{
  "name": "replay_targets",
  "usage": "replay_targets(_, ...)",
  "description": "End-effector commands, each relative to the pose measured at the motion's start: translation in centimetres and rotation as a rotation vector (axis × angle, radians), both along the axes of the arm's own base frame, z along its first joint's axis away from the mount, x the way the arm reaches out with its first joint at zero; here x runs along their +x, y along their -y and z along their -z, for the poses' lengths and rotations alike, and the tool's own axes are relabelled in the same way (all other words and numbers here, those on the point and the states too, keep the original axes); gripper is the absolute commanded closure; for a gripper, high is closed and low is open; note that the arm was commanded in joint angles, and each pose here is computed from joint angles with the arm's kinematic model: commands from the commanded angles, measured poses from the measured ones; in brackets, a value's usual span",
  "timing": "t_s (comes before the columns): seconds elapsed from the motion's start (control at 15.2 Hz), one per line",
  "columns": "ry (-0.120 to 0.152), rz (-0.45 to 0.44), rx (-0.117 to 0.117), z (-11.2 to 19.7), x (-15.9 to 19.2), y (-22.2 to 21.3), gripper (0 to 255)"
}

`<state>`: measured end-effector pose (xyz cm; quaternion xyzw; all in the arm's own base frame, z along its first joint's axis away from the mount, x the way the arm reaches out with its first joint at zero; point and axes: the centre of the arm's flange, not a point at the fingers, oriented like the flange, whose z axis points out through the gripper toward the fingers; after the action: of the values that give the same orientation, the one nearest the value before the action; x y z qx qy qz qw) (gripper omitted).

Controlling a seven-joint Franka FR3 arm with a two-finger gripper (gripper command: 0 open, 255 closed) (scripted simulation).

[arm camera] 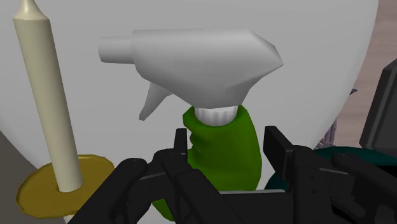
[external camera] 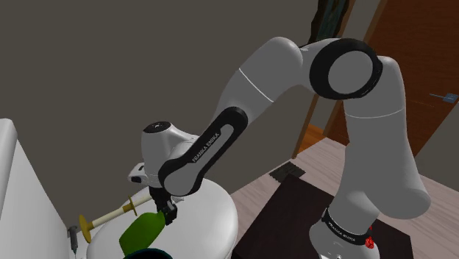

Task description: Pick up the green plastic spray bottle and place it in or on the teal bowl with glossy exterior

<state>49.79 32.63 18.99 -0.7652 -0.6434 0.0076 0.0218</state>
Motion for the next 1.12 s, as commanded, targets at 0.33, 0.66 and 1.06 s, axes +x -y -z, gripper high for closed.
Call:
replay_targets(0.33,0.000,0.000,0.000,-3.7,0.1,0.0,255)
replay_targets(0.66,0.000,0.000,0.000,-6.4,0.1,0.0,255)
replay_targets(1.06,0.000,0.000,0.000,-9.3,0.1,0.0,255)
